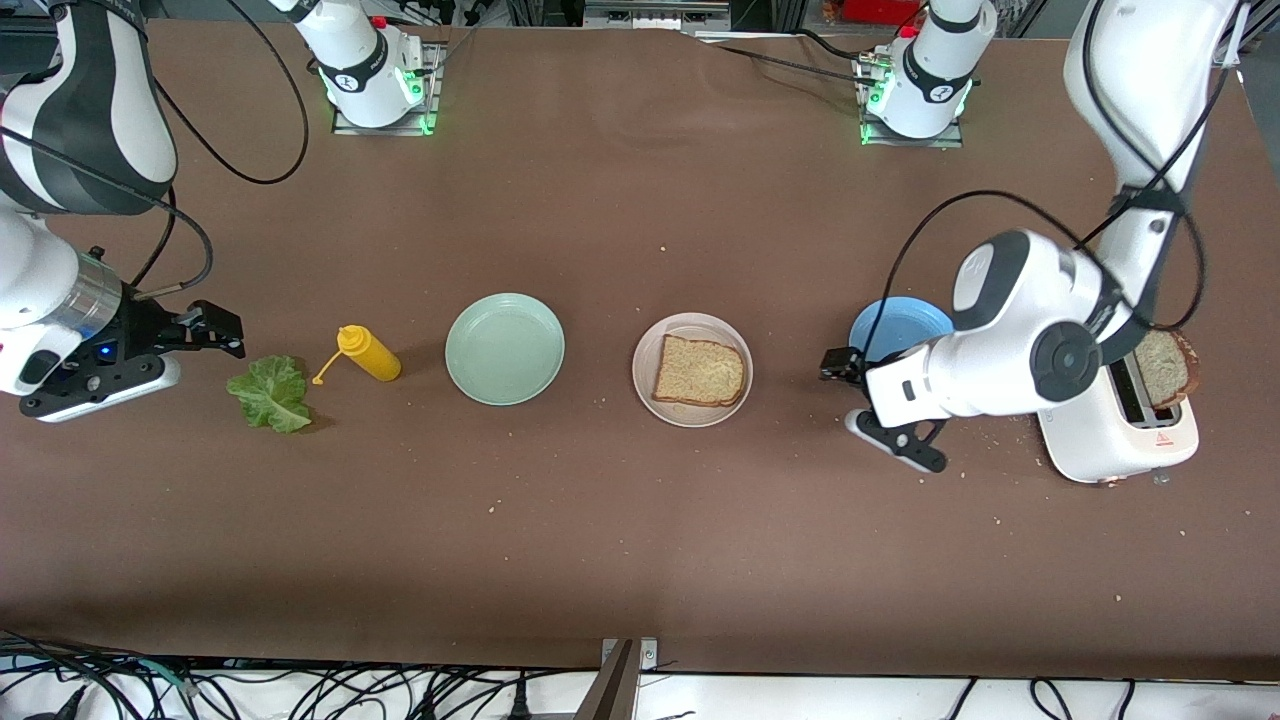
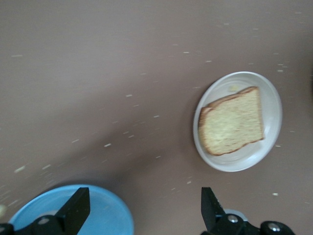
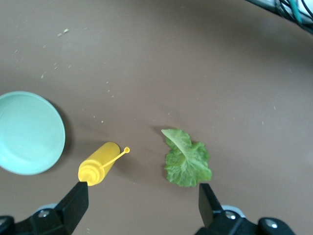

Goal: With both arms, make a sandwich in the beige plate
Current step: 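Raise the left gripper while the right gripper reaches the mustard bottle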

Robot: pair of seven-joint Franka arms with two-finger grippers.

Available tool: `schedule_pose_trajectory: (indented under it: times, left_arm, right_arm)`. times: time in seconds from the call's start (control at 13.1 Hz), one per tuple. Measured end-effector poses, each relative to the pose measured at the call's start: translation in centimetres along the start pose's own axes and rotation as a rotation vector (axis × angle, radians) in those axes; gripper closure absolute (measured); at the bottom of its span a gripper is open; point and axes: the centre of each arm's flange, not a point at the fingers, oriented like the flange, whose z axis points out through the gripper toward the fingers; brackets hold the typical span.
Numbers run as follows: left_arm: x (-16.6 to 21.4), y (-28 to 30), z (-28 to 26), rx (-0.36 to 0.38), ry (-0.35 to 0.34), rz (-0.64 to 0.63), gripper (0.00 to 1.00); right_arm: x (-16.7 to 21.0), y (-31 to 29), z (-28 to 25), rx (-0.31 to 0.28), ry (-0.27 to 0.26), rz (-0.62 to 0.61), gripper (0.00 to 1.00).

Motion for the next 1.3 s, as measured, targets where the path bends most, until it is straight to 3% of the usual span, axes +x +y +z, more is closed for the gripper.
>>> schedule_pose_trajectory:
  times: [0.23, 0.38, 0.53, 0.76, 1.07, 1.3]
  left_arm:
    - [-0.9, -0.8, -3.2, 0.226, 0.019, -0.085, 0.00]
    - [-1.1, -0.8, -4.4, 0.266, 0.047, -0.160, 0.00]
    - [-1.6, -0.5, -6.4, 0.281, 0.075, -0.201, 0.00]
    - [-3.7, -0.3, -10.0, 0.286, 0.066, -0.240, 0.00]
    - [-5.6, 2.1, -14.2, 0.252, 0.099, -0.249, 0.00]
    - [-6.2, 3.9, -15.2, 0.213, 0.105, -0.234, 0.00]
  right_arm:
    - [-0.2, 0.5, 0.2, 0.076, 0.033, -0.125, 0.00]
    - [-0.6, 1.3, 0.4, 0.121, 0.055, -0.248, 0.00]
    - [-1.3, 2.4, 0.6, 0.165, 0.076, -0.368, 0.00]
    - [-2.5, 3.9, 0.9, 0.217, 0.103, -0.528, 0.00]
    - [-4.3, 6.6, 5.3, 0.378, 0.253, -0.810, 0.00]
    - [-6.3, 7.8, 10.5, 0.490, 0.344, -0.888, 0.00]
